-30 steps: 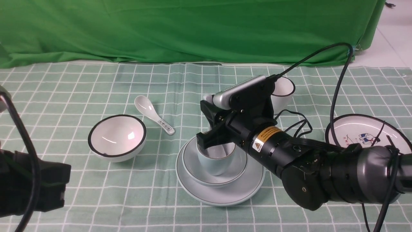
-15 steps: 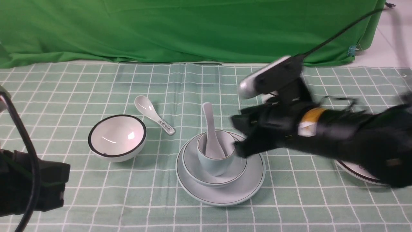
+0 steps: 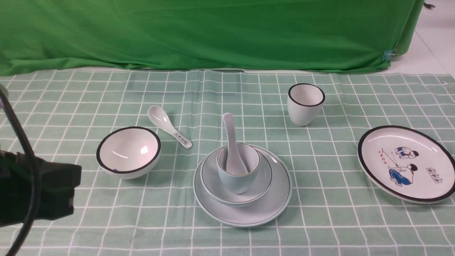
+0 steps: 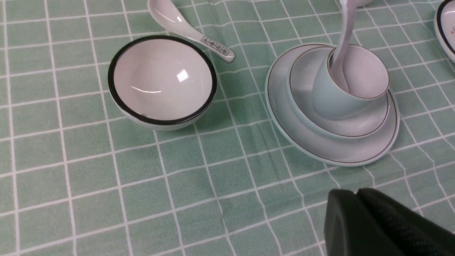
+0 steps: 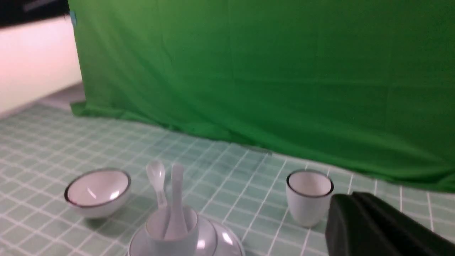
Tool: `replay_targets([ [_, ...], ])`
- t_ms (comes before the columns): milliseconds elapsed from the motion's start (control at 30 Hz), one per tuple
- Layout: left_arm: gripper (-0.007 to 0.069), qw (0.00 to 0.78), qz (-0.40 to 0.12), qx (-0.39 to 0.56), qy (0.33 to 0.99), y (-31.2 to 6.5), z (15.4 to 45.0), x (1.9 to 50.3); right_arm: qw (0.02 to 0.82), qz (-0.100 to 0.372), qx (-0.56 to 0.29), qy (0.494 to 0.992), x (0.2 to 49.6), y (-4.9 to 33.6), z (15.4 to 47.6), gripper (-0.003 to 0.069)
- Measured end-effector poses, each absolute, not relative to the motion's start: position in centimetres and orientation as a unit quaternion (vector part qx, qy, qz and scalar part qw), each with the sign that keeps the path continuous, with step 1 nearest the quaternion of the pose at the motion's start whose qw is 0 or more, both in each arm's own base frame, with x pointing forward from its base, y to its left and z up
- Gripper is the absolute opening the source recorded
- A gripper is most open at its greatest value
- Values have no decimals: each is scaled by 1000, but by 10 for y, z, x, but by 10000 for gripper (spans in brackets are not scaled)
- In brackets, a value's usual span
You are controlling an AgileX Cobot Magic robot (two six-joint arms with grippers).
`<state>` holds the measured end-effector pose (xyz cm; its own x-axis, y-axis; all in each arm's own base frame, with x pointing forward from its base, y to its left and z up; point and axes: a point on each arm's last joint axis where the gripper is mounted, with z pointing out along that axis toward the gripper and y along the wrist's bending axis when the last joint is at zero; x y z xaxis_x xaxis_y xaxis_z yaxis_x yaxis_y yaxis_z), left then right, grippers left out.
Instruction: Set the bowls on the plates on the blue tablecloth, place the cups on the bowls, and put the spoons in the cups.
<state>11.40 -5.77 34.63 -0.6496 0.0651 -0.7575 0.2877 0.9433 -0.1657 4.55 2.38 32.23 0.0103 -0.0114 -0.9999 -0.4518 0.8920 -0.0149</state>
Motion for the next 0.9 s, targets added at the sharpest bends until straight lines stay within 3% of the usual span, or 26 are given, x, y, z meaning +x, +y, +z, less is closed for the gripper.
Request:
replay_targets([
  [133, 8, 408, -137, 99, 897, -57, 346, 113, 738, 168, -154, 635, 34, 17, 296, 22],
  [267, 8, 432, -147, 110, 883, -53, 342, 103, 764, 173, -145, 604, 29, 15, 292, 52],
  [600, 10, 522, -190, 105, 825, -26, 293, 53, 765, 173, -145, 603, 29, 15, 292, 128],
  [900, 10, 521, -189, 106, 826, -26, 281, 52, 764, 173, -145, 604, 29, 15, 292, 150],
])
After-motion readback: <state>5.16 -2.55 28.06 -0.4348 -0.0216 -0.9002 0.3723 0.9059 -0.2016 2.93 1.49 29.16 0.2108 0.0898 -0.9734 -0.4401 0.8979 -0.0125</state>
